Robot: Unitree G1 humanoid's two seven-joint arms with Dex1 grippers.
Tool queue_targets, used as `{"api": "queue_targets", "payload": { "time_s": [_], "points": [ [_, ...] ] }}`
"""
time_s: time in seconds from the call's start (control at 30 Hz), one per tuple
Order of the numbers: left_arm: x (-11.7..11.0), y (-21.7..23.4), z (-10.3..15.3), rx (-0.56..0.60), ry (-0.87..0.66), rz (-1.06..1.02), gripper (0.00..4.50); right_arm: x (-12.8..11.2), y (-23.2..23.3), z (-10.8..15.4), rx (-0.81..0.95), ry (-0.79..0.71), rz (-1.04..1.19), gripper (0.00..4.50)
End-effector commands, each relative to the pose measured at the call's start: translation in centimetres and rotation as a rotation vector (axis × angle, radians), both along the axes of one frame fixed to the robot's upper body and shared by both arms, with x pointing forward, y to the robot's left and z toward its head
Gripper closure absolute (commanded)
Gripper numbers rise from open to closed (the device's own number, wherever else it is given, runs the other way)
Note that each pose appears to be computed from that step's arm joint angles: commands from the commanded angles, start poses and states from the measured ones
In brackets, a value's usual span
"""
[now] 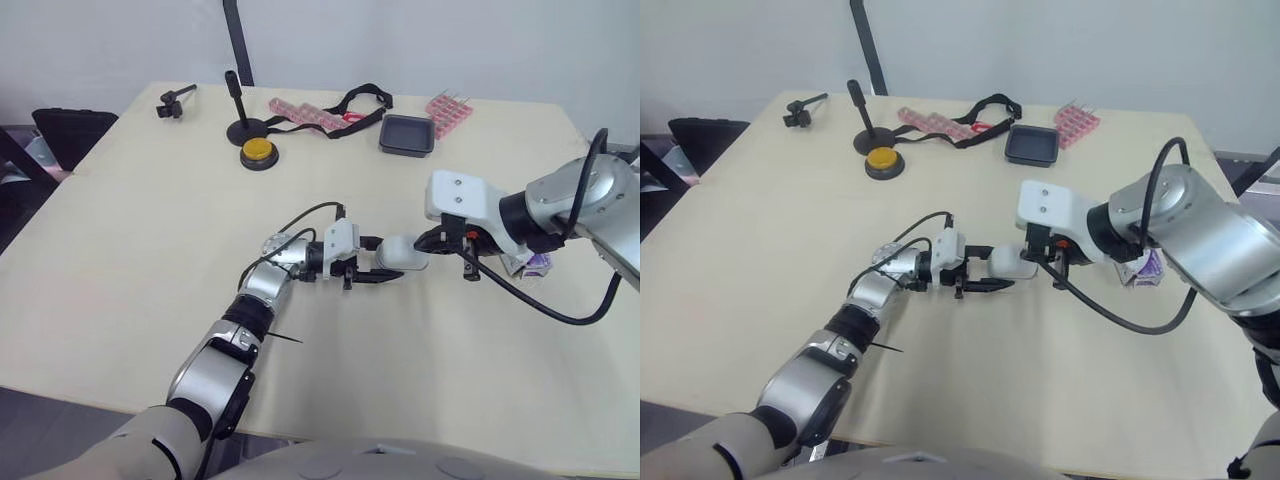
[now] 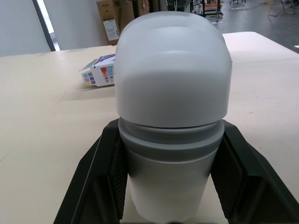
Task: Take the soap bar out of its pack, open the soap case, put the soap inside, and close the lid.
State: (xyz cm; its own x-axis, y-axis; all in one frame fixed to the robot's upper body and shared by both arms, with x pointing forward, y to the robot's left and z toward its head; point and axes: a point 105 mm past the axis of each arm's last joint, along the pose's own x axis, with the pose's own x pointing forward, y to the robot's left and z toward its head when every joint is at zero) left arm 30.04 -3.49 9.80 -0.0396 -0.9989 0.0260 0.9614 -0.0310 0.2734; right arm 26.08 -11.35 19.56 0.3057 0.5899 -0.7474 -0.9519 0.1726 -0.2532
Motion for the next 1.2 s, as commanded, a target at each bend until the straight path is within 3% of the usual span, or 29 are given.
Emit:
{"api": "queue_targets", "payload": {
  "time_s": [0.03,1.2],
  "points": [
    [0.1,0.0,0.7,-0.014,-0.025,-0.002,2.6,0.0,-0.1,-0.2,-0.019,-0.016,0.005,4.45],
    [0.2,0.0,0.9,-0.013,-0.037,0.002,2.6,0.0,2.4,-0.9,0.022,-0.016,0.064,4.45]
  ]
}}
